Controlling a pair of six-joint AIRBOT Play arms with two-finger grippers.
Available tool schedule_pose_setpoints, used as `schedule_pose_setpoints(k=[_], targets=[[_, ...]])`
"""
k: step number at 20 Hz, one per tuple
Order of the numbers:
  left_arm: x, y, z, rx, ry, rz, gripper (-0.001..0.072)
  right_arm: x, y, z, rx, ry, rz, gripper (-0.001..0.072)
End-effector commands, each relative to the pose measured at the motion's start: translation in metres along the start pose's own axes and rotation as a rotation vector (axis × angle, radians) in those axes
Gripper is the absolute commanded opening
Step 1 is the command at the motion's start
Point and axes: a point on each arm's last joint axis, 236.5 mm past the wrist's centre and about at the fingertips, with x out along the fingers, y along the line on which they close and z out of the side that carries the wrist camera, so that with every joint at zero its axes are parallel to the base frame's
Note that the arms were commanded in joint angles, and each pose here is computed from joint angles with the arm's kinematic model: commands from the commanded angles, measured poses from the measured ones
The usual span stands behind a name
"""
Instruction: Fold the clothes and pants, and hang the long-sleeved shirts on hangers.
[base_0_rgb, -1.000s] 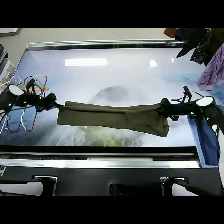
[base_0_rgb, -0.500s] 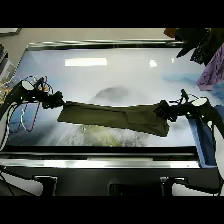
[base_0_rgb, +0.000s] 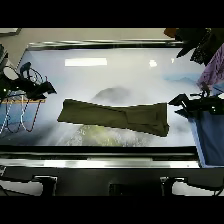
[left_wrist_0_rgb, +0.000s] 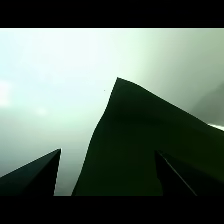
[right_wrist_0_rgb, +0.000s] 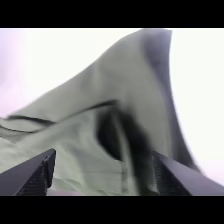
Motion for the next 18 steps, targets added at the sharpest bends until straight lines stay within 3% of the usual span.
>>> schedule_pose_setpoints(k=[1,9,18], targets=[[-0.044,-0.003,-0.002,0.037,-0.035,0.031,0.0669,0.012,-0.024,-0.009,-0.034,0.091,-0.004,0.069],[-0.07,-0.008,-0.018,0.042,-0.015,0.03,0.0669,0.054,-0.035,-0.02,-0.017,0.198,0.1,0.069],[-0.069,-0.008,-0.018,0.042,-0.013,0.03,0.0669,0.066,-0.042,-0.022,-0.016,0.213,0.106,0.069]])
